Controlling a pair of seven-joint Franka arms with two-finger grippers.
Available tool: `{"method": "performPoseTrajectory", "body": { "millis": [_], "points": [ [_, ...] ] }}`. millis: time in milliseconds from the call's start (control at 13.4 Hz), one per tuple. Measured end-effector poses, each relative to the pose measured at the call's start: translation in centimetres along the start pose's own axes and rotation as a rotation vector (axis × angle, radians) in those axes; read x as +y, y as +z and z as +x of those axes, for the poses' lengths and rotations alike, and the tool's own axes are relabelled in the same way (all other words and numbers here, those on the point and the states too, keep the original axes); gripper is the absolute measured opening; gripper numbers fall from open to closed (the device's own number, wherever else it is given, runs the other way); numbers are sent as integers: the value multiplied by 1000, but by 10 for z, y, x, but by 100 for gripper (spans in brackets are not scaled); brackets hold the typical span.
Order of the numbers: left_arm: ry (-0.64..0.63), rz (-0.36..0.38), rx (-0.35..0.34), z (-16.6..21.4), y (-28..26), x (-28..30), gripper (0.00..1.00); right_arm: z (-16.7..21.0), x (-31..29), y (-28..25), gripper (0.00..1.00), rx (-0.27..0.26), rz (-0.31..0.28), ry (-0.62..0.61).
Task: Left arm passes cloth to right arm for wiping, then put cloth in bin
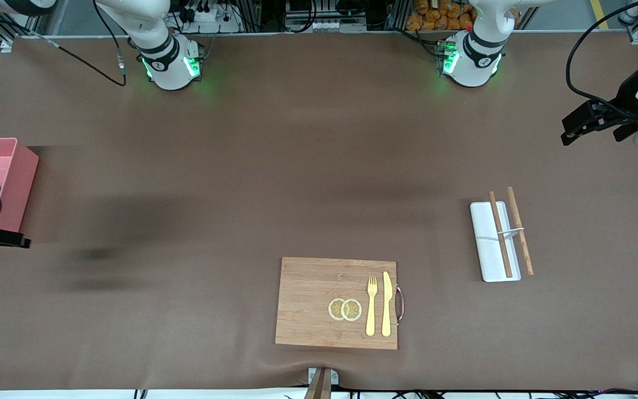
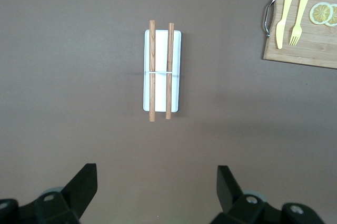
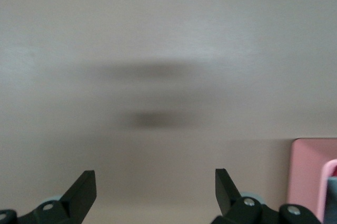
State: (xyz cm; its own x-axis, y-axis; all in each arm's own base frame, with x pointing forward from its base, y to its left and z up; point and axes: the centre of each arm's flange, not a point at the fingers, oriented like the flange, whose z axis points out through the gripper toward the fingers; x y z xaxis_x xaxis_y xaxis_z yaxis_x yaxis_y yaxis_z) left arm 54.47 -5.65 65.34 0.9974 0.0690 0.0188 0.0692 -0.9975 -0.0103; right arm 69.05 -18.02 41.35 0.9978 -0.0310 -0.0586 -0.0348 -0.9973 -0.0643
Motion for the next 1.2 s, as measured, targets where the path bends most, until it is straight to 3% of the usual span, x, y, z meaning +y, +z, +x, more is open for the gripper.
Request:
{"method": "performPoseTrajectory", "body": {
  "millis": [299, 598, 747, 971, 1195],
  "points": [
    [-1, 0, 0, 0, 0, 0, 100, -7, -106, -28, 100, -6, -19, 218],
    [-1, 0, 0, 0, 0, -1, 100, -53, -168, -72, 100, -10, -44, 305],
    [-2, 0, 0, 0, -1, -1, 100, -80, -175, -96, 100, -12, -55, 317],
    [-1, 0, 1, -1, -1, -1, 100, -105, -168, -132, 100, 32, -58, 314],
    [-1, 0, 1, -1, -1, -1, 100, -114, -135, -153, 100, 66, -28, 221]
  ]
}}
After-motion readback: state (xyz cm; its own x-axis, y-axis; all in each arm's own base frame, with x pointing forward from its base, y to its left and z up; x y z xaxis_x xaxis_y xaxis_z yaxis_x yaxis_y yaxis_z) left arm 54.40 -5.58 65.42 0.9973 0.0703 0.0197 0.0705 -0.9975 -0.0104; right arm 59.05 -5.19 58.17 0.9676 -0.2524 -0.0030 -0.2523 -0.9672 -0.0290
